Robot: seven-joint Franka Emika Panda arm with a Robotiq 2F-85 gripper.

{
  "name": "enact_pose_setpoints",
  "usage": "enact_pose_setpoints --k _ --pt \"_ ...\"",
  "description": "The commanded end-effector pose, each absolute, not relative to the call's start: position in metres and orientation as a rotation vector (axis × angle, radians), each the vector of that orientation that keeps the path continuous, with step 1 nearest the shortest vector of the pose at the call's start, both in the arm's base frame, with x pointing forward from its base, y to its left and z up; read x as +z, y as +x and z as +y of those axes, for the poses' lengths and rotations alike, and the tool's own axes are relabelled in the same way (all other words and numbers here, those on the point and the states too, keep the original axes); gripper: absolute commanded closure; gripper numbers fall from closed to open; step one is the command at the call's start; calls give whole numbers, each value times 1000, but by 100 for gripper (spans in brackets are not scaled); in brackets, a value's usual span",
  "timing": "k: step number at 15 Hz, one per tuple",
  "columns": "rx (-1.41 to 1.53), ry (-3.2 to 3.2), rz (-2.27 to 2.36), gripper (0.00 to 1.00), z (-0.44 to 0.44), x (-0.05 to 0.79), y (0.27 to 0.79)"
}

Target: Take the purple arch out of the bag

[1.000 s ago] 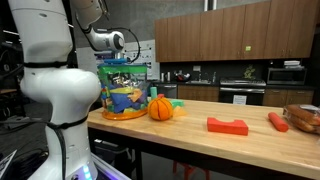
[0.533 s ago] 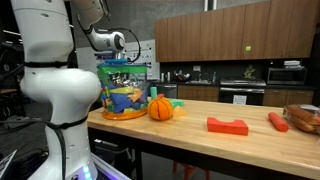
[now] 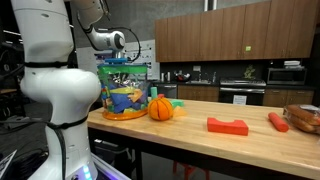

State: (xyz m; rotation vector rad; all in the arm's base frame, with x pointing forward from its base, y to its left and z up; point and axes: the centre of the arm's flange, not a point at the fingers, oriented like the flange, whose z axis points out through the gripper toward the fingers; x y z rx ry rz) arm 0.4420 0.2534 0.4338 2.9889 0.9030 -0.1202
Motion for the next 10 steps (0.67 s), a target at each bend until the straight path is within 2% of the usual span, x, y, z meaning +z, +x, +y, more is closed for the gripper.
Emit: enact_pose_setpoints --k 1,10 --pt "-142 2985 875 95 248 444 440" --pt "-98 2947 765 96 234 493 419"
